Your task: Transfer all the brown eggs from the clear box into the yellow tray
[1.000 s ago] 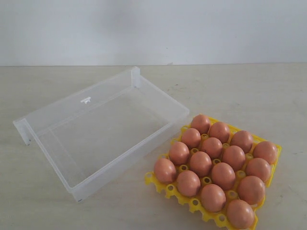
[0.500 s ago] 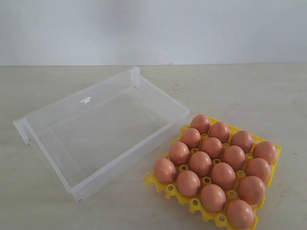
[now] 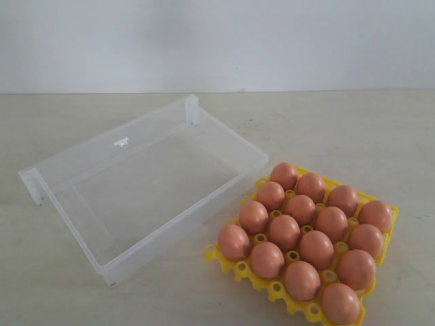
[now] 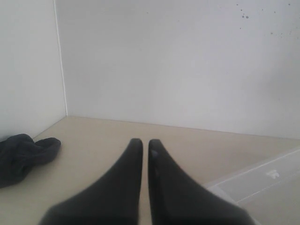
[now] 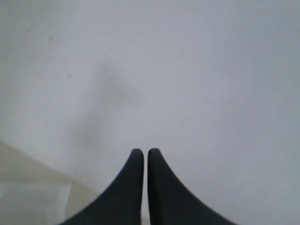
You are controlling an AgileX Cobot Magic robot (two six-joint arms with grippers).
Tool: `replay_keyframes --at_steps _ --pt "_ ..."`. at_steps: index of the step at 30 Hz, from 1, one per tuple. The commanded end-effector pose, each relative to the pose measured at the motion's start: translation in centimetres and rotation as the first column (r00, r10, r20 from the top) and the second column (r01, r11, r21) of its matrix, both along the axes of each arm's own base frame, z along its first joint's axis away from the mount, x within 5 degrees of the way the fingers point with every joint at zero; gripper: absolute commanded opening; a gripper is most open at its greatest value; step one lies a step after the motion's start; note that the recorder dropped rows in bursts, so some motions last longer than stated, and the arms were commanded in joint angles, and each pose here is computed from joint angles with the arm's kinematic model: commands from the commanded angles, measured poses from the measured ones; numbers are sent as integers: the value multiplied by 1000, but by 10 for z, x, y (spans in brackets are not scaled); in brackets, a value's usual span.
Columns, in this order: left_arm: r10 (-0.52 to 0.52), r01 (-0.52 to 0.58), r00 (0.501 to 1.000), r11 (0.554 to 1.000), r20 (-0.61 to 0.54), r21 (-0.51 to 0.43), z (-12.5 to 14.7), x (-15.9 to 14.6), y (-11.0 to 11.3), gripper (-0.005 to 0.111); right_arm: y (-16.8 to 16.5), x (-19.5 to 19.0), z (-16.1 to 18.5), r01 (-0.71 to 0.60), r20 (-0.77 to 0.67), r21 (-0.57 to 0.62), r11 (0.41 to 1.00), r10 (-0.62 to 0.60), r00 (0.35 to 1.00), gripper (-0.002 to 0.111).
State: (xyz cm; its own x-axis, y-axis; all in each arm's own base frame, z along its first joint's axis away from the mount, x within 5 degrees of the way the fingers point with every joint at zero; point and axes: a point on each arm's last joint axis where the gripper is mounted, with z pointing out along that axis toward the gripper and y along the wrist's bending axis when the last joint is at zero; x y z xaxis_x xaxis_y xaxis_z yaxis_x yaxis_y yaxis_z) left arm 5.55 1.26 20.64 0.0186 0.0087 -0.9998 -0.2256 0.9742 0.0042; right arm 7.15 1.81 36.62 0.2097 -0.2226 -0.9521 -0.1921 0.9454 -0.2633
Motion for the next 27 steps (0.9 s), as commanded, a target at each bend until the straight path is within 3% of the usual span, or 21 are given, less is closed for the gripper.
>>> replay_keyframes --at_steps 1,4,6,8,12,13,14,17,19,22,24,27 --pt "0 0 1000 1000 13 6 2 0 0 4 -9 -5 17 94 306 94 991 -118 945 0" --pt "0 0 1000 1000 13 6 2 0 0 4 -23 -6 0 157 465 269 950 -271 843 0" --pt "0 -1 1000 1000 15 6 2 -1 0 4 -30 -8 -24 216 528 302 929 -351 773 0" --pt "0 0 1000 1000 14 6 2 -1 0 4 -33 -9 -48 246 499 314 917 -380 779 0" --pt "0 0 1000 1000 14 6 2 -1 0 4 -27 -9 -105 262 371 225 939 -331 868 0" --pt "0 0 1000 1000 14 6 2 -1 0 4 -27 -12 -105 248 370 240 939 -324 871 0" --pt "0 0 1000 1000 14 6 2 -1 0 4 -26 -7 -118 250 215 249 936 -305 928 0" --pt "0 0 1000 1000 14 6 2 -1 0 4 -24 -9 -139 271 9 219 937 -280 960 0" --pt "0 0 1000 1000 14 6 2 -1 0 4 -22 -11 -155 287 -150 182 940 -262 953 0" --pt "0 0 1000 1000 14 6 2 -1 0 4 -19 -18 -183 306 -419 96 947 -241 876 0" --pt "0 0 1000 1000 14 6 2 -1 0 4 -21 -19 -187 302 -446 3 953 -269 853 0" --pt "0 0 1000 1000 11 5 2 0 0 4 -21 -19 -187 301 -446 -3 954 -271 853 0"
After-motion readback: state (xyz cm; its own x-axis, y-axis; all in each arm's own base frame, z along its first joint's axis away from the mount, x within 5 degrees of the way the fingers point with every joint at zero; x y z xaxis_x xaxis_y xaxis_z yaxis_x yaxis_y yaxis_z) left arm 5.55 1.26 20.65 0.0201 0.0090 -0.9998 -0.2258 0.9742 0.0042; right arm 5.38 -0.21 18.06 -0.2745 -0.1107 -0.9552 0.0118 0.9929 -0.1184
